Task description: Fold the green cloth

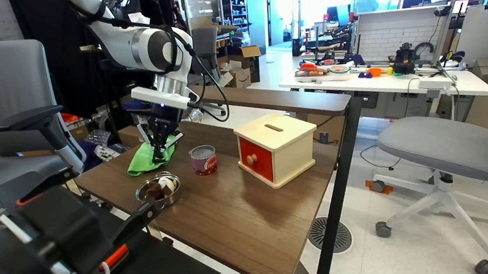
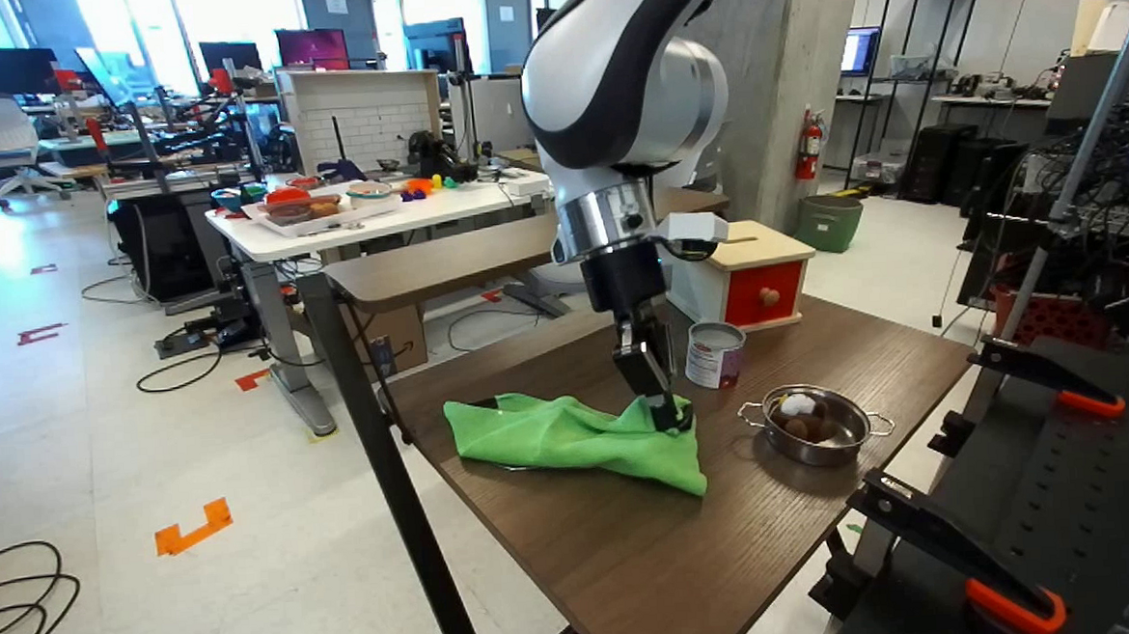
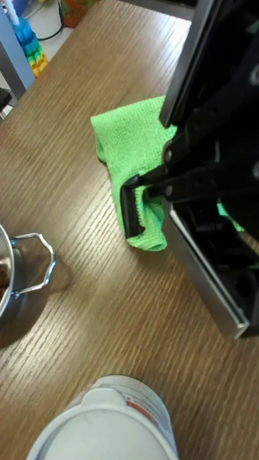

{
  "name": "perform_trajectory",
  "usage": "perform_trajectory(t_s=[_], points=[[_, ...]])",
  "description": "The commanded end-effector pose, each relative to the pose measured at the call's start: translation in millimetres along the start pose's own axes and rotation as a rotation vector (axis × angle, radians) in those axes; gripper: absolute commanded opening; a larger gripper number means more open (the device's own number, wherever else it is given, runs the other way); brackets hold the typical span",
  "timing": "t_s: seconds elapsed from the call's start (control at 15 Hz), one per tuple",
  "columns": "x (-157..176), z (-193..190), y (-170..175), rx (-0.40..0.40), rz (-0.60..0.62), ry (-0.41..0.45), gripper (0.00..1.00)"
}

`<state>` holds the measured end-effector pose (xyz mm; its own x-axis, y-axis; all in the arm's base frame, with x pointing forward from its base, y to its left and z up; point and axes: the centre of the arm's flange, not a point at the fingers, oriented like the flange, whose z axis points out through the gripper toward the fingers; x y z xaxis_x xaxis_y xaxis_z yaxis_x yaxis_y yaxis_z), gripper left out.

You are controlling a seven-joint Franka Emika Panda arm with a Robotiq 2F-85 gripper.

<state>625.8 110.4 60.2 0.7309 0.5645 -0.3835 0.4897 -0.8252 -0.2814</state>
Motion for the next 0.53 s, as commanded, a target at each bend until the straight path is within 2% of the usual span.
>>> perform_trajectory(t_s=[0.0, 0.13, 0.47], points=[[23, -3, 12, 0.014, 0.054, -0.014, 0.29], [21, -8, 11, 0.003, 0.066, -0.003, 0.35], [-8, -46, -20, -0.032, 0.045, 0.082, 0.71]])
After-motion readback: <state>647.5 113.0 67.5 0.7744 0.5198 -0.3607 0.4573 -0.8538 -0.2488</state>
